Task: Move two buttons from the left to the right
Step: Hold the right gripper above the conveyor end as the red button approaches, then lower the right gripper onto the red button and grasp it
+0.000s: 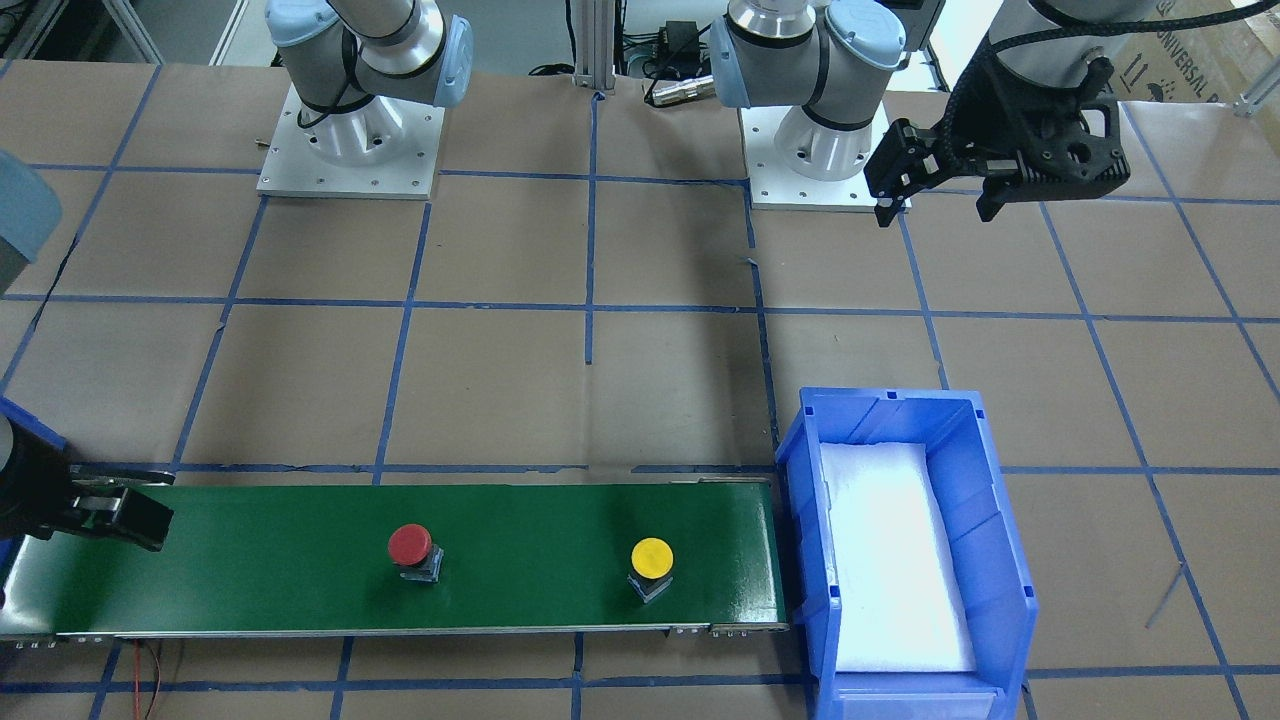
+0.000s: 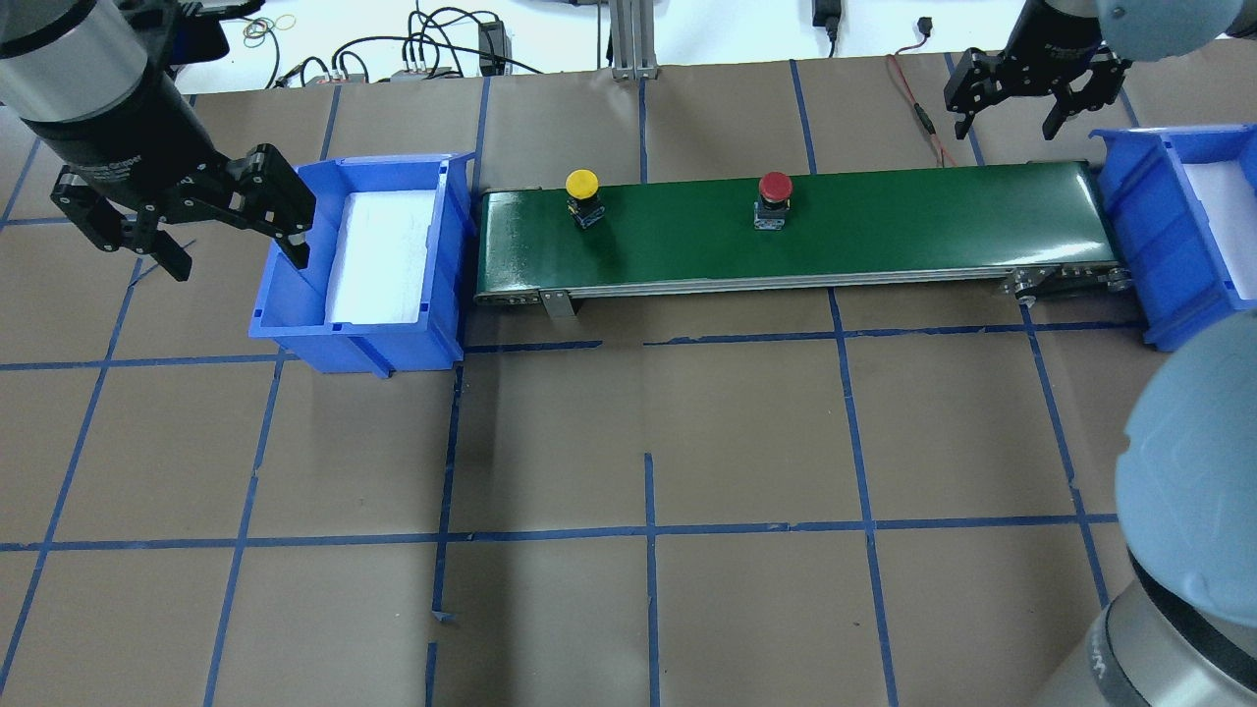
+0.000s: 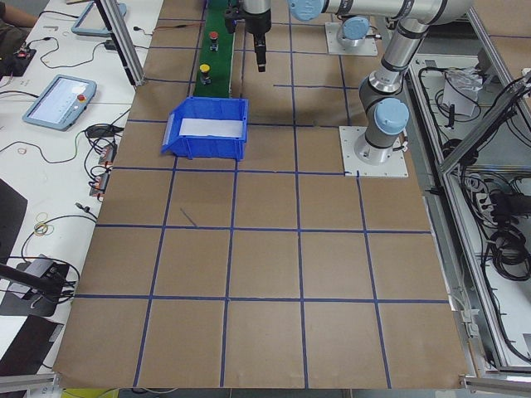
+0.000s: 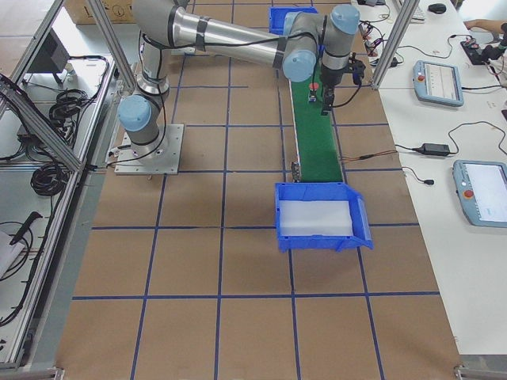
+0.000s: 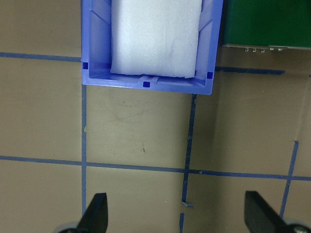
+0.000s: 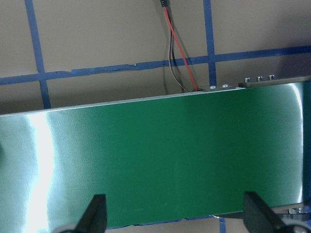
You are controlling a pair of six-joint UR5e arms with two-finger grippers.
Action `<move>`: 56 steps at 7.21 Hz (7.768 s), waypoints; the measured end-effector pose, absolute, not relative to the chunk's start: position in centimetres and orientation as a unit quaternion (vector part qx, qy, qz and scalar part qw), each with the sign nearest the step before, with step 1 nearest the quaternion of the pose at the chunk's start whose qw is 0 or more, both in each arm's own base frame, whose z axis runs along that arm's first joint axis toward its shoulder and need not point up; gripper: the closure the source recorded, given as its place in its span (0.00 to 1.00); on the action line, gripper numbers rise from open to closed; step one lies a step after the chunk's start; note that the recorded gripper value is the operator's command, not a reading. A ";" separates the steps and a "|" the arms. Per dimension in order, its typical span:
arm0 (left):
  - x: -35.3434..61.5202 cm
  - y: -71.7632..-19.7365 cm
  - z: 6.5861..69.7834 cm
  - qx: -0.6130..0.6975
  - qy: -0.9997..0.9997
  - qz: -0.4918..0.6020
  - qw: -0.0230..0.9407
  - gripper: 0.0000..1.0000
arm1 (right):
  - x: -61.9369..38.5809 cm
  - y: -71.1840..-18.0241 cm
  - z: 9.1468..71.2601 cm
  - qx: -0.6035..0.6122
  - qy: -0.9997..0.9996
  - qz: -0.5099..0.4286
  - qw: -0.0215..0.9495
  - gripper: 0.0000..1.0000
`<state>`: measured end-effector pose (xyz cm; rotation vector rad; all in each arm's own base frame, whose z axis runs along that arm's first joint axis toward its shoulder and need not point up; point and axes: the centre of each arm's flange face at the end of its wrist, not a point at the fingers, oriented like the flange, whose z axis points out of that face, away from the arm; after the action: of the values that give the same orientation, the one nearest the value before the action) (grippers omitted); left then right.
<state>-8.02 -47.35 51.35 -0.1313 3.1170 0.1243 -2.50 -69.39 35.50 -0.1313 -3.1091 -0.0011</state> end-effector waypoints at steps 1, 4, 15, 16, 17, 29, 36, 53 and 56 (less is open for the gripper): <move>-8.1 -47.3 51.1 -0.044 0.998 0.042 0.010 0.00 | -3.2 -69.4 34.0 -0.029 -1.000 -0.002 0.002 0.00; -8.1 -47.4 51.2 -0.043 0.998 0.040 0.009 0.00 | -3.8 -69.0 31.4 0.004 -1.000 -0.009 -0.015 0.00; -8.3 -47.5 51.8 -0.042 0.998 0.036 0.006 0.00 | -3.8 -68.7 31.4 0.008 -1.000 0.013 -0.008 0.00; -8.4 -47.5 51.8 -0.042 0.998 0.036 0.005 0.00 | -3.8 -68.7 31.4 0.008 -1.000 0.013 -0.008 0.00; -8.4 -47.5 51.8 -0.042 0.998 0.035 0.005 0.00 | -3.8 -68.7 31.4 0.007 -1.000 0.013 -0.008 0.00; -8.5 -47.4 51.9 -0.042 0.998 0.037 0.004 0.00 | -3.5 -68.0 32.9 0.379 -0.925 0.027 -0.003 0.00; -8.3 -47.4 51.6 -0.042 0.998 0.040 0.004 0.00 | -2.9 -65.6 28.9 0.653 -0.757 0.030 0.012 0.00; -8.5 -47.4 51.6 -0.042 0.998 0.043 0.002 0.00 | -3.6 -68.1 28.5 0.701 -0.712 0.025 0.007 0.00; -8.5 -47.4 51.6 -0.042 0.998 0.042 0.002 0.00 | -3.5 -68.0 28.5 0.698 -0.715 0.024 0.006 0.00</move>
<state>-8.51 -47.38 51.63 -0.1321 3.1328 0.1328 -3.50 -67.98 28.46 2.1846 -2.2385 0.0752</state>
